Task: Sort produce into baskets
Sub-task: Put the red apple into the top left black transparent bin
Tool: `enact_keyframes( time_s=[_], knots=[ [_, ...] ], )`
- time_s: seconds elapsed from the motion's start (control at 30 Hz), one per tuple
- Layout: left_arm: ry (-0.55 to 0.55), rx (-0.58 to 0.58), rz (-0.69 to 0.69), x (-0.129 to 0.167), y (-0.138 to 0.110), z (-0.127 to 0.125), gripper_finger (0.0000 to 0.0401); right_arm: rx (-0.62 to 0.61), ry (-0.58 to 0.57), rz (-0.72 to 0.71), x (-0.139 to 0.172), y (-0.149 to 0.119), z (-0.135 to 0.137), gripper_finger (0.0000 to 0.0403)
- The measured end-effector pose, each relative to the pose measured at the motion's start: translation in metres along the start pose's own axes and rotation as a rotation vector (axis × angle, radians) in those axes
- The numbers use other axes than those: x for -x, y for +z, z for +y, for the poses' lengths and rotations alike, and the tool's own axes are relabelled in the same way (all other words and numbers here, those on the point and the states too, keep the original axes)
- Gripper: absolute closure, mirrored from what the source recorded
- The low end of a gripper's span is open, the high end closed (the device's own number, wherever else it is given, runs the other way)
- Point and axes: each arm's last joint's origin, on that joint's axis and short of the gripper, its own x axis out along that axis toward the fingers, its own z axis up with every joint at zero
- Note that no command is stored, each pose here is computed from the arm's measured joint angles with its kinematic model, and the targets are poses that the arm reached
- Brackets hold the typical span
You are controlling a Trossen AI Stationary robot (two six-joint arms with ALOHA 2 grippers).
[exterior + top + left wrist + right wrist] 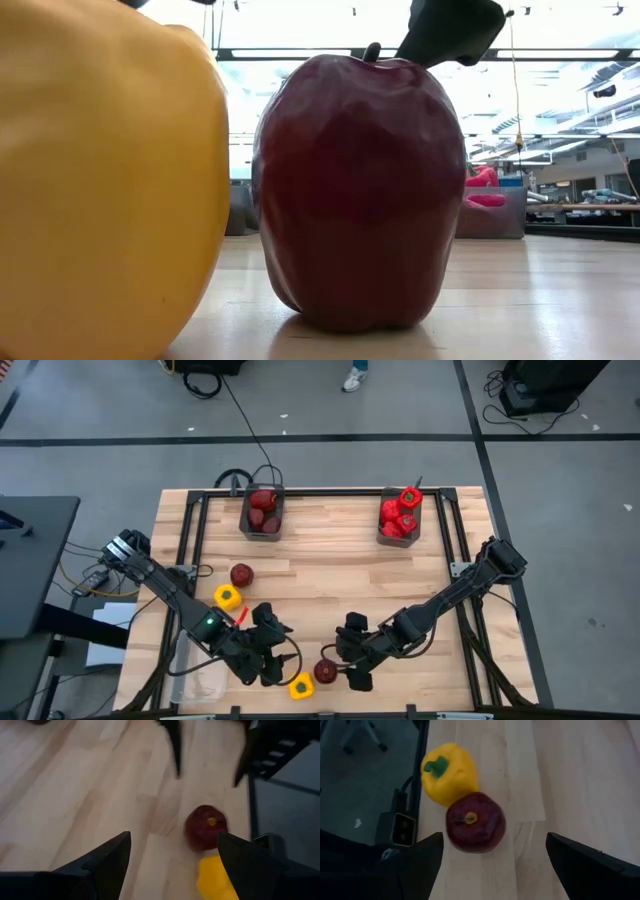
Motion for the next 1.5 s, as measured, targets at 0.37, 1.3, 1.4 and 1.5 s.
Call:
enact_keyframes(
  time_s=[0.37, 1.3, 1.4, 1.5],
  knots=[
    [-0.095, -0.086, -0.010, -0.014, -0.018, 0.001, 0.0101, 0.127, 0.106, 0.014, -0.032, 0.004, -0.007, 0.0018],
    [0.022, 0.031, 0.102, -0.023, -0.022, 0.022, 0.0101, 0.241, 0.198, 0.008, -0.071, 0.015, -0.033, 0.0160],
    [0.035, 0.002, 0.105, -0.025, -0.021, 0.025, 0.0101, 0.197, 0.209, 0.004, -0.067, 0.023, -0.044, 0.0161],
    [0.056, -0.007, 0.114, -0.027, -0.020, 0.029, 0.0101, 0.154, 0.209, -0.007, -0.062, 0.032, -0.056, 0.0161]
  ],
)
